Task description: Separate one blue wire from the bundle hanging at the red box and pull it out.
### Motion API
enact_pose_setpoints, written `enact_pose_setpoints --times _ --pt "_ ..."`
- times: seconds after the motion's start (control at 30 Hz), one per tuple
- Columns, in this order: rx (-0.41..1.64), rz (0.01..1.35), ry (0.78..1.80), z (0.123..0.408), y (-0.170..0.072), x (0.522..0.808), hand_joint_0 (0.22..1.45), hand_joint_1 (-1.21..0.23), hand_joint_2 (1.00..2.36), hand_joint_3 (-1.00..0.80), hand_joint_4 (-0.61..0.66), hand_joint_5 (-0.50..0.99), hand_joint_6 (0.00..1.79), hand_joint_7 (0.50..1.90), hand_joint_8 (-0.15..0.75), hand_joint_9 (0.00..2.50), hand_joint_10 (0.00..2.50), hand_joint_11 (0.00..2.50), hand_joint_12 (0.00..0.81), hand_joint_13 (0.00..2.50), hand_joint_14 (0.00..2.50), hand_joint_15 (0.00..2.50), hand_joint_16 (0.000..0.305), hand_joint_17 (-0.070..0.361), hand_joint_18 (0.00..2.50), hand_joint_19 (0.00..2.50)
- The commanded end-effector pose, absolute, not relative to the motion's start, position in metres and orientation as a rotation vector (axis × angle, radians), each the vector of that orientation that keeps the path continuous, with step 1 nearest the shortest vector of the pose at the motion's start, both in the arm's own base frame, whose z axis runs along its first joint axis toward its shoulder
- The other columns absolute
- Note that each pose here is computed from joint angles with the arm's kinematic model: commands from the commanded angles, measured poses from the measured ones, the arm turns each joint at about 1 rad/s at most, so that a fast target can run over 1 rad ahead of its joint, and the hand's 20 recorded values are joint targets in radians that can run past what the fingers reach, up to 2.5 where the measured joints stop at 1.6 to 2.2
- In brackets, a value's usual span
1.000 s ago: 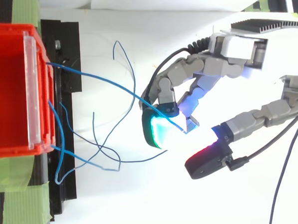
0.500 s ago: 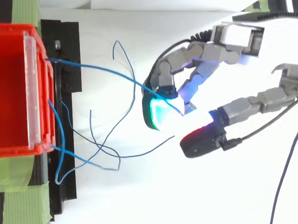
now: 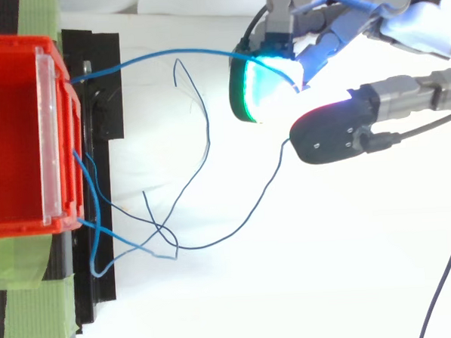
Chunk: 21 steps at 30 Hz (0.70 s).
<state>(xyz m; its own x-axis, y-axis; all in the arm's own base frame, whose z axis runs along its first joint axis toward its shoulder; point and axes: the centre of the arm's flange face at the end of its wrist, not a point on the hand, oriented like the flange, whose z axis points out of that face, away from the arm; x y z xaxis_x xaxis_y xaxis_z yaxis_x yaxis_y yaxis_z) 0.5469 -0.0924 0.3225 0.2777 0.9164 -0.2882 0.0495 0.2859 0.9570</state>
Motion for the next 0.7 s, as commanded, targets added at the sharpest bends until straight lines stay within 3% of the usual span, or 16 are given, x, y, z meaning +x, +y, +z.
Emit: enact_pose_setpoints --times 0.0,0.67 --pt "1.132 0.796 1.124 0.3239 -0.0898 0.5458 0.6 -0.73 1.03 -0.01 0.07 -0.15 0.83 1.24 0.275 0.97 0.01 1.54 0.311 0.38 0.02 0.59 0.046 0.105 0.33 0.59" --pt "1.119 0.801 1.196 0.3193 -0.081 0.5439 0.6 -0.73 1.02 0.14 0.0 -0.13 0.86 1.27 0.314 1.15 0.01 1.53 0.38 0.57 0.02 0.64 0.053 0.12 0.44 0.55"
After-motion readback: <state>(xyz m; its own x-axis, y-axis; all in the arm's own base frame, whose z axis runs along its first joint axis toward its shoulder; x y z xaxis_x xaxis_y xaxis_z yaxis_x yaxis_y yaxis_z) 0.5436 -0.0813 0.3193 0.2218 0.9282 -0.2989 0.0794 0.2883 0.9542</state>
